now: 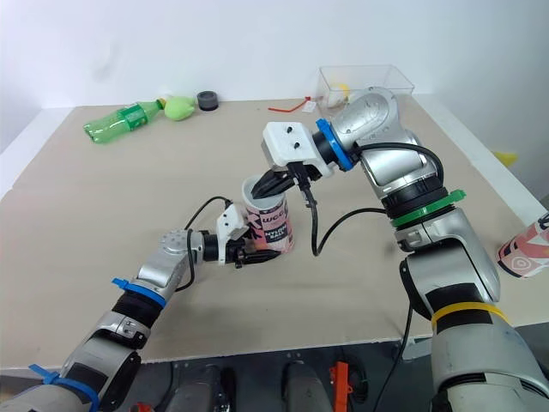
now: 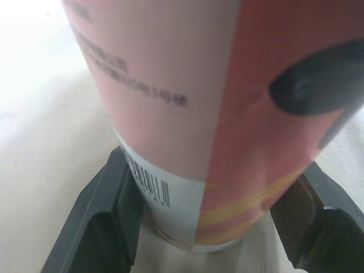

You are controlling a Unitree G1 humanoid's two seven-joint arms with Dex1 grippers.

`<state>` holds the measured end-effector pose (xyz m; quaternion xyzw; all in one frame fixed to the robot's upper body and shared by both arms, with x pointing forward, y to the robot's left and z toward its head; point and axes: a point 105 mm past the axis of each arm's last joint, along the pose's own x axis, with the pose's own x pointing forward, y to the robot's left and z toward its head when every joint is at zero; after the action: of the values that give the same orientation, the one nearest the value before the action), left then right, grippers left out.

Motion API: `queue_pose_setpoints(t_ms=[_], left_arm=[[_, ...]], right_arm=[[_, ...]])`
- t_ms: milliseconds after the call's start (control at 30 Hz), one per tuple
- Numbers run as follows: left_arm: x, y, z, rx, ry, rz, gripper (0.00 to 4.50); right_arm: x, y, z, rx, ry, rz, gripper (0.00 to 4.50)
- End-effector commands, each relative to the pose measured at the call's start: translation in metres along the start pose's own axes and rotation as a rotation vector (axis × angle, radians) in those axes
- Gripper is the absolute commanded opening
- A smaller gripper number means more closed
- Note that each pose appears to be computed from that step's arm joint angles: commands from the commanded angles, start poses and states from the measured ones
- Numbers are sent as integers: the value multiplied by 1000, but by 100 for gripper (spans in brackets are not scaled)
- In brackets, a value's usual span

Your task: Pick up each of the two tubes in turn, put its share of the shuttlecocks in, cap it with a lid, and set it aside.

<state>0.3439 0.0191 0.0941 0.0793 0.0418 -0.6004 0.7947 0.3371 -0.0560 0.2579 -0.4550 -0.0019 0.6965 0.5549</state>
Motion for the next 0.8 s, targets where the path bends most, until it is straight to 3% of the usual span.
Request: queue_pose_setpoints(t_ms=[33,533,800], left_arm=[[5,-3,10,32,-22,-24,269],[5,-6,11,51,-26,-32,269],[4,-6,10,48,-24,-29,269]], right_arm=[[9,4,3,-25,15,65,4],[12,9,-21,102,176,116,4],[14,14,-33,60,268,162,4]])
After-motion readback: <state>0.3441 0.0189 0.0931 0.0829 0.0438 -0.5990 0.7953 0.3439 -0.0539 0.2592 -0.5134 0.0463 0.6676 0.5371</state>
